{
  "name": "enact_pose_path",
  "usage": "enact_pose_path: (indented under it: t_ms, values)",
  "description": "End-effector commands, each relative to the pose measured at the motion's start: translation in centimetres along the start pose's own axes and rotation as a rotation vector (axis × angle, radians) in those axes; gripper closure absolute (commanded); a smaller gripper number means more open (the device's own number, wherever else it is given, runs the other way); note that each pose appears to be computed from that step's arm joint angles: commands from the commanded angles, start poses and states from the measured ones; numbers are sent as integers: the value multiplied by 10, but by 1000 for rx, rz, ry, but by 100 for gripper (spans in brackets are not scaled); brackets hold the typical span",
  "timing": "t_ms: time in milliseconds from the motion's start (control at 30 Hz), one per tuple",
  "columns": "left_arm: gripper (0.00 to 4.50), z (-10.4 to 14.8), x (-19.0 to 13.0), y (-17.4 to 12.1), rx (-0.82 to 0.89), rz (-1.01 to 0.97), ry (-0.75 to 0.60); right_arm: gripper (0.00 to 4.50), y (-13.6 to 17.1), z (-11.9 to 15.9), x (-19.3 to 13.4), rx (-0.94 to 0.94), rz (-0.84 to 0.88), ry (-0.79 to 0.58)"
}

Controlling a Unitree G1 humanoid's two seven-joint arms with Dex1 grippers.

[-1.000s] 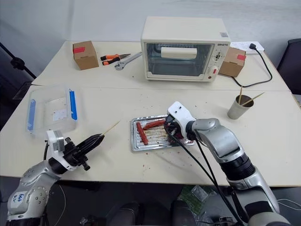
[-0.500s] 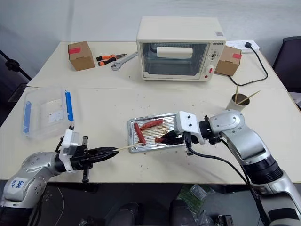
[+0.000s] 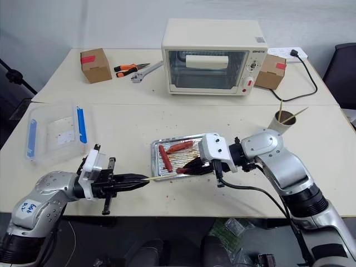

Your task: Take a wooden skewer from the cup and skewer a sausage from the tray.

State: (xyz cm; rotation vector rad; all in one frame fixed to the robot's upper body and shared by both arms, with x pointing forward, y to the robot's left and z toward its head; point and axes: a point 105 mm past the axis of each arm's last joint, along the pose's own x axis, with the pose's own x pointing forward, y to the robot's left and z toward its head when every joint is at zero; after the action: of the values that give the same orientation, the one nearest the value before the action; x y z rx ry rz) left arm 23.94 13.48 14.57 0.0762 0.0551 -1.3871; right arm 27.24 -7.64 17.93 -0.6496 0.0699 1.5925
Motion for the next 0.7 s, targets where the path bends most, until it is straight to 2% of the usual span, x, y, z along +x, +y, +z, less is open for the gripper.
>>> enact_pose_path:
  t_ms: [33, 333, 700]
  values:
    - [450, 4, -1, 1, 31, 2, -3, 438, 2, 10, -3, -37, -1, -25]
    - [450, 8, -5, 4, 36, 4, 2, 438, 3, 0, -12, -25, -14, 1]
    - [450, 6, -2, 5, 31, -4, 6, 438, 4, 5, -9, -35, -20, -41]
